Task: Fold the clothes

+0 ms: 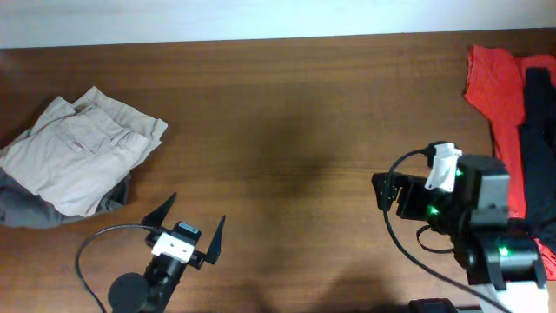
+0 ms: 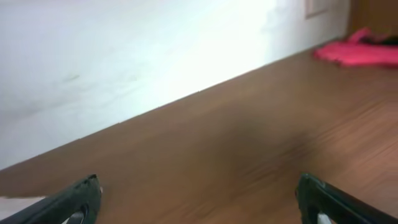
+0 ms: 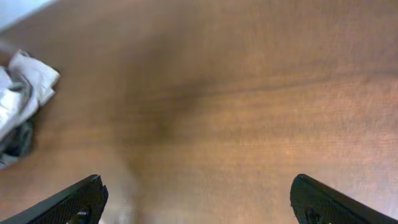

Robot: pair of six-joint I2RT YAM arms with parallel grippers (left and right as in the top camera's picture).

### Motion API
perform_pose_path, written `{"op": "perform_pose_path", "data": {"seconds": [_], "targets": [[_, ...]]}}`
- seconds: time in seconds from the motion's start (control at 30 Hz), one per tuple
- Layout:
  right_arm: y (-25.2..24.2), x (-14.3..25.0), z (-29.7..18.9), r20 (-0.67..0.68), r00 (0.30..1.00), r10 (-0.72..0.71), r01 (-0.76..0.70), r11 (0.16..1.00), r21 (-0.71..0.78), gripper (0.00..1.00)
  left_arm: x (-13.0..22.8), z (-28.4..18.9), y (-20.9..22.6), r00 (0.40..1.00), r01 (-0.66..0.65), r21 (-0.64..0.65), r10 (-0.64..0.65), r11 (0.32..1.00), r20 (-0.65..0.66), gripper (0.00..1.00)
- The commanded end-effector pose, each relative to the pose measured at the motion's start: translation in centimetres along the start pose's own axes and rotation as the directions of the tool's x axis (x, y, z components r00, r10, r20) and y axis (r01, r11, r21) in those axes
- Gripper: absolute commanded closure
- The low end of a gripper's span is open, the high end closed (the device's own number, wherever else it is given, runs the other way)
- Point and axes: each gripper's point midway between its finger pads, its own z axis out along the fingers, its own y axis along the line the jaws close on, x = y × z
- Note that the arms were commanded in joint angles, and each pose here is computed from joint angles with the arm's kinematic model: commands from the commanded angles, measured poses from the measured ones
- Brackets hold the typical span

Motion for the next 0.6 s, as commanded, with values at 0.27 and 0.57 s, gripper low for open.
{"op": "perform_pose_path", "data": {"seconds": [0.27, 0.57], "targets": [[0.4, 0.1, -0.1, -0.014, 1.0, -0.025, 0.025, 1.0, -0.019, 0.01, -7.3, 2.5, 1.4, 0.978, 0.153, 0.063, -0.142, 0.986, -0.154, 0.0], [0.6, -0.5, -0.5, 0.023, 0.998, -0.064, 0.064, 0.998, -0.022, 0.01, -9.9, 8.5, 4.0, 0.874, 0.277, 0.066, -0.223, 0.959, -0.431, 0.0]]}}
